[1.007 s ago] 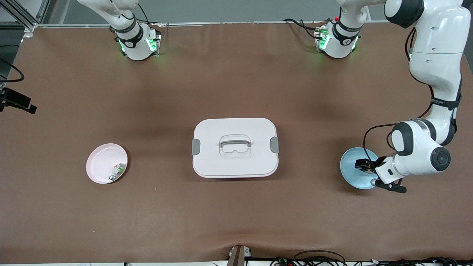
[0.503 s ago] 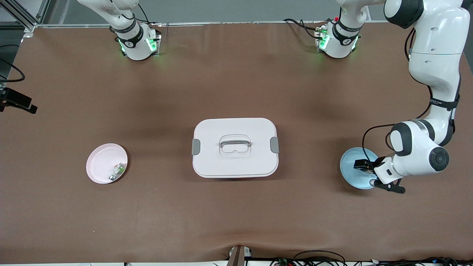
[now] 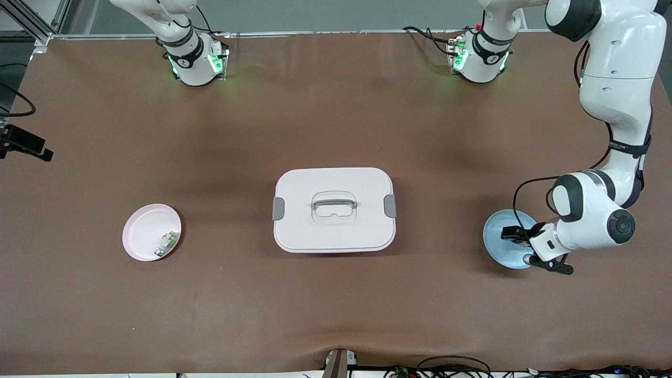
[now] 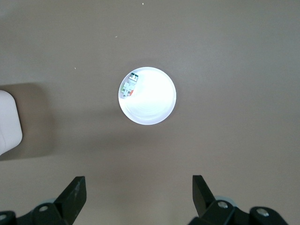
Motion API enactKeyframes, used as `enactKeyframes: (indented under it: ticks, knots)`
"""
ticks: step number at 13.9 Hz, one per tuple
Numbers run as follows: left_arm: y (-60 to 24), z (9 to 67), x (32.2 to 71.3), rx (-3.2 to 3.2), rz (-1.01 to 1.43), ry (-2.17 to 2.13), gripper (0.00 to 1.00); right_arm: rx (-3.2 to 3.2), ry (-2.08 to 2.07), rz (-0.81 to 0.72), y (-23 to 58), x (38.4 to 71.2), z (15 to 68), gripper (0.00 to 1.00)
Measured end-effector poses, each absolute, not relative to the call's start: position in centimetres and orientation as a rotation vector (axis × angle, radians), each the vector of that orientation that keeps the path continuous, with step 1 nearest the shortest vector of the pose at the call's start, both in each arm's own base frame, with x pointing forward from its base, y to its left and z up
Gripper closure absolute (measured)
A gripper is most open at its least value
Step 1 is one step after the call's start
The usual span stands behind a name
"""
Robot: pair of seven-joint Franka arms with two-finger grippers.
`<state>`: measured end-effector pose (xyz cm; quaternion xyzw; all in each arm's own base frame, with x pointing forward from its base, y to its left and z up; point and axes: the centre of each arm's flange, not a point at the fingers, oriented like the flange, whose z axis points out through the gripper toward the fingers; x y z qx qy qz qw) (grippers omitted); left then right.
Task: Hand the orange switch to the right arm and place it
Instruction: 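Close the left gripper on the orange-and-black switch, then lift the switch with the left gripper and carry it over the box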
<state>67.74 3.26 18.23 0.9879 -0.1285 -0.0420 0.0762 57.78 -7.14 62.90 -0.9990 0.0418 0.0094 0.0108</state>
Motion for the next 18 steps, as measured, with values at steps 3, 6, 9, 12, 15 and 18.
enactKeyframes:
  ticks: [3, 6, 9, 12, 15, 18]
  knots:
    - [3.3, 18.1, 67.7, 2.961, -0.129, -0.385, 0.0, -3.117, 0.13, 0.03, -7.1, 57.8, 62.9, 0.0]
    - [3.3, 18.1, 67.6, 2.961, -0.13, -0.384, 0.04, -3.117, 0.13, 0.03, -7.1, 57.8, 62.9, 0.0]
    - [3.3, 18.1, 67.7, 2.961, -0.128, -0.383, 0.27, -3.117, 0.13, 0.03, -7.1, 57.8, 62.9, 0.0]
    - [3.4, 18.1, 67.7, 2.962, -0.128, -0.38, 0.27, -3.117, 0.131, 0.031, -7.1, 57.8, 62.9, 0.0]
    - [3.8, 18.4, 67.7, 2.964, -0.123, -0.341, 0.27, -3.117, 0.13, 0.031, -7.1, 57.8, 62.9, 0.0]
    - [3.8, 20.9, 68.2, 2.981, -0.109, -0.13, 0.27, -3.118, 0.129, 0.032, -7.1, 57.8, 62.9, 0.0]
